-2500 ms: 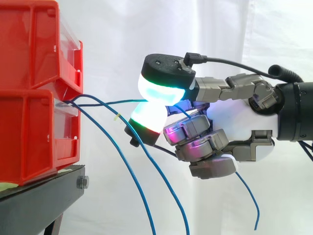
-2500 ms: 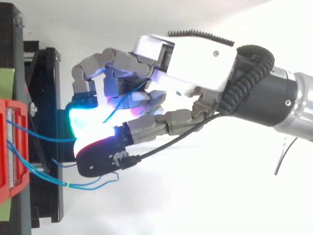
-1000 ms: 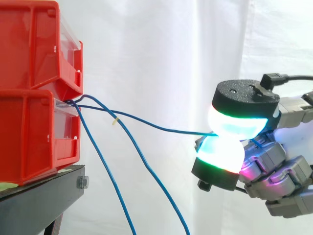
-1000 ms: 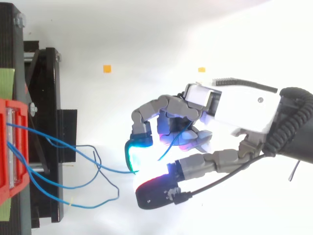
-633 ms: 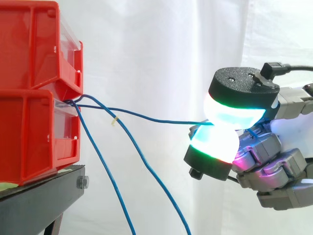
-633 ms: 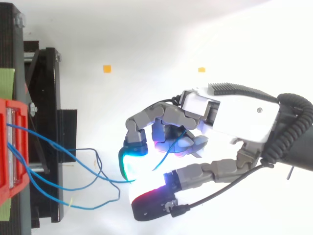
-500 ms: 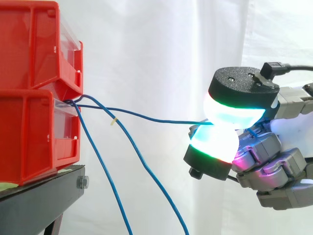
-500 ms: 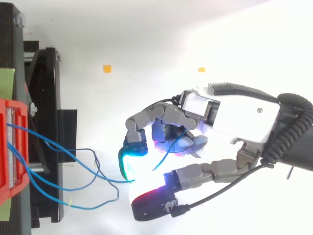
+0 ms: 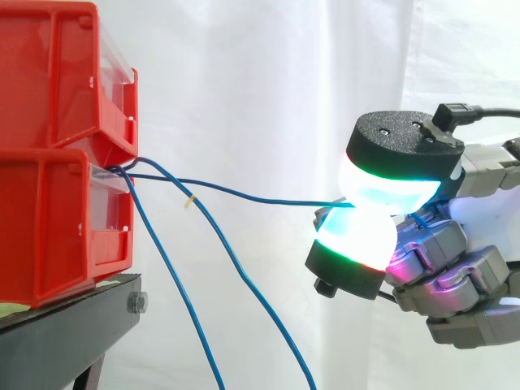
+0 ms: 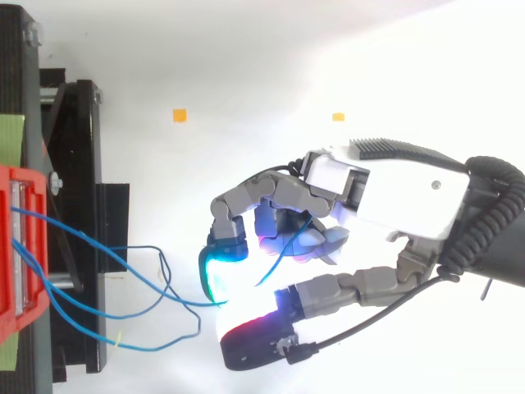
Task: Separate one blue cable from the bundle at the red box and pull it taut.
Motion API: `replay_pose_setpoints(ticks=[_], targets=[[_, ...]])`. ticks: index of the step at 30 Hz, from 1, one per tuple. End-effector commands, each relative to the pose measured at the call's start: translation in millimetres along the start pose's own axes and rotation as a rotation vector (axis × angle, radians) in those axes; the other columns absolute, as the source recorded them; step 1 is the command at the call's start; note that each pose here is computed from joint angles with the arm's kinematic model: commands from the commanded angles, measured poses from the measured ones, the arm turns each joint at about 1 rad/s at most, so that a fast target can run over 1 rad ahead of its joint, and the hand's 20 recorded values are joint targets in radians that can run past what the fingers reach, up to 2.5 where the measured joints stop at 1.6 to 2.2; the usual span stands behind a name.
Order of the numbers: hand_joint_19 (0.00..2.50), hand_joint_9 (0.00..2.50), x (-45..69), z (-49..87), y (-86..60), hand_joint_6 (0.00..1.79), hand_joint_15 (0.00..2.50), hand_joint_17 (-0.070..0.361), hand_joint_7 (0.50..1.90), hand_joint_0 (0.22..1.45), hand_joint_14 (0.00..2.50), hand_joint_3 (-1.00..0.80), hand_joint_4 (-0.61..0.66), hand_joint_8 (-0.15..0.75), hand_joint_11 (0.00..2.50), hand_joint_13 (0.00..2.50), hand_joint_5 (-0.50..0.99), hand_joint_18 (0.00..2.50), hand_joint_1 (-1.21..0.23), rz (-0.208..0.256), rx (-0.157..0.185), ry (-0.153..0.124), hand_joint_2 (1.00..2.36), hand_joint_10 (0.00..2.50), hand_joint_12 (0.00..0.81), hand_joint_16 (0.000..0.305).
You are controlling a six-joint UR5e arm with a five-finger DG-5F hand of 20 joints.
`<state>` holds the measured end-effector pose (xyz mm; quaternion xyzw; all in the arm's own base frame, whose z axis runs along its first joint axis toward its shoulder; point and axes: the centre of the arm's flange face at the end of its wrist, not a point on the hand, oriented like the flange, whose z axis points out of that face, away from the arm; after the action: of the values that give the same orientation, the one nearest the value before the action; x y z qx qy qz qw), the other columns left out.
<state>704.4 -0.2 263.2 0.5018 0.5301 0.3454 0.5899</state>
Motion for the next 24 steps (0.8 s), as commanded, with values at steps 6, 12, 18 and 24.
replay_pose_setpoints(ticks=[6,12,18,24], targets=[[1.4,0.32,-0.1,0.0,0.2,0.88,1.48,0.112,1.32,0.62,2.5,-0.06,0.05,0.336,2.5,0.75,-0.14,1.32,-0.78,0.0,0.0,-0.002,1.01,2.5,0.453,0.05],[1.42,0.32,-0.1,0.0,0.2,0.88,1.48,0.112,1.32,0.62,2.5,-0.06,0.05,0.335,2.5,0.76,-0.14,1.34,-0.78,0.0,0.0,-0.002,1.01,2.5,0.453,0.05],[1.41,0.32,0.2,0.2,-0.7,0.88,1.48,0.114,1.31,0.62,2.5,-0.06,0.05,0.341,2.5,0.76,-0.14,1.34,-0.78,0.0,0.001,-0.001,1.01,2.5,0.454,0.051],[1.39,0.32,0.2,0.2,-0.7,0.88,1.48,0.113,1.32,0.62,2.5,-0.07,0.05,0.341,2.5,0.76,-0.14,1.35,-0.78,0.0,0.001,-0.001,1.01,2.5,0.454,0.05]])
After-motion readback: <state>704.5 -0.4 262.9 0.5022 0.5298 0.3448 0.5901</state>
